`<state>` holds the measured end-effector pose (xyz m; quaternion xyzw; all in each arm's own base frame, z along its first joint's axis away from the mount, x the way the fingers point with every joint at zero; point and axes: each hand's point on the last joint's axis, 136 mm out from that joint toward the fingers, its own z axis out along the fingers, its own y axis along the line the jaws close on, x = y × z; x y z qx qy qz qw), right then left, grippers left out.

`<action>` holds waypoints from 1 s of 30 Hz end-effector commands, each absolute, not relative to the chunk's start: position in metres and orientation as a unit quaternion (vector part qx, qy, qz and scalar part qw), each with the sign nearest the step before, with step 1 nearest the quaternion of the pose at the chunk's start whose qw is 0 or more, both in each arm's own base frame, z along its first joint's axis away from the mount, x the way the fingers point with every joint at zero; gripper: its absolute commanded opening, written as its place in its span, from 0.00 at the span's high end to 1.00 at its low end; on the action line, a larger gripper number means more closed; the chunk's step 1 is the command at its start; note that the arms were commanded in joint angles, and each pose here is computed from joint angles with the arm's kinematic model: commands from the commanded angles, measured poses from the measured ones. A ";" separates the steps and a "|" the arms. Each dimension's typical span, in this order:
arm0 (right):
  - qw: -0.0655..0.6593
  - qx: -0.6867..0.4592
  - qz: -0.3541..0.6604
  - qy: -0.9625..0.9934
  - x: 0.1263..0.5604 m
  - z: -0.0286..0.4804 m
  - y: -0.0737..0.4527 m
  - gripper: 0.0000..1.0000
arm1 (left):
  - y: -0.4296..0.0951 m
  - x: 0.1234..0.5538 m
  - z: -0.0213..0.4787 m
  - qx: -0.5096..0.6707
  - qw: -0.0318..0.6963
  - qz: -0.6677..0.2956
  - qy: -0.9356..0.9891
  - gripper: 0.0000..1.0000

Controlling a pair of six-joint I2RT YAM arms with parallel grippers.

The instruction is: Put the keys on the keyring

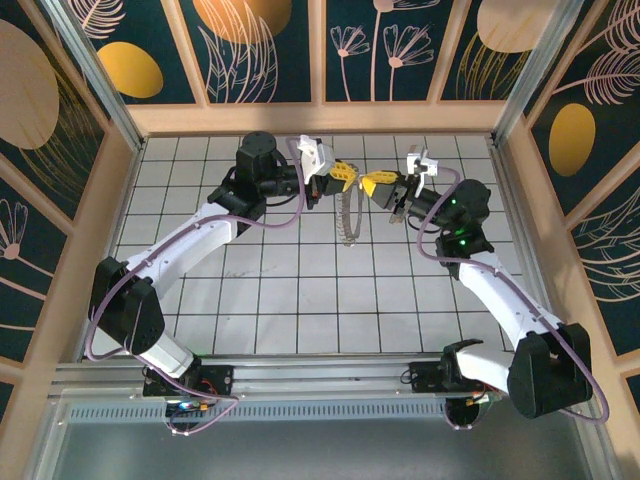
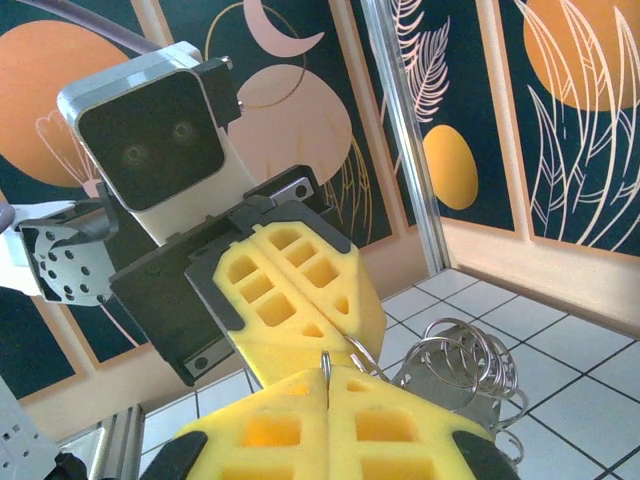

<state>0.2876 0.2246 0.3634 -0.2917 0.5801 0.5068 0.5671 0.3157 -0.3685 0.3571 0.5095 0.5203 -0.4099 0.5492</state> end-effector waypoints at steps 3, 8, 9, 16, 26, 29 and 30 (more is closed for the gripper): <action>0.587 -0.310 0.499 0.558 0.287 0.381 0.228 1.00 | -0.367 0.299 0.390 0.520 0.577 -0.414 0.474 1.00; 0.590 -0.310 0.497 0.557 0.289 0.382 0.228 1.00 | -0.368 0.296 0.390 0.523 0.575 -0.416 0.471 1.00; 0.590 -0.310 0.497 0.556 0.289 0.382 0.228 1.00 | -0.368 0.296 0.390 0.524 0.574 -0.417 0.471 1.00; 0.589 -0.306 0.493 0.562 0.293 0.378 0.227 1.00 | -0.368 0.293 0.393 0.526 0.576 -0.417 0.466 1.00; 0.592 -0.290 0.485 0.575 0.301 0.369 0.218 1.00 | -0.367 0.289 0.396 0.528 0.579 -0.416 0.461 1.00; 0.590 -0.287 0.483 0.580 0.303 0.366 0.216 1.00 | -0.365 0.289 0.397 0.528 0.582 -0.415 0.459 1.00; 0.589 -0.286 0.483 0.581 0.303 0.365 0.216 1.00 | -0.365 0.288 0.397 0.528 0.582 -0.415 0.459 1.00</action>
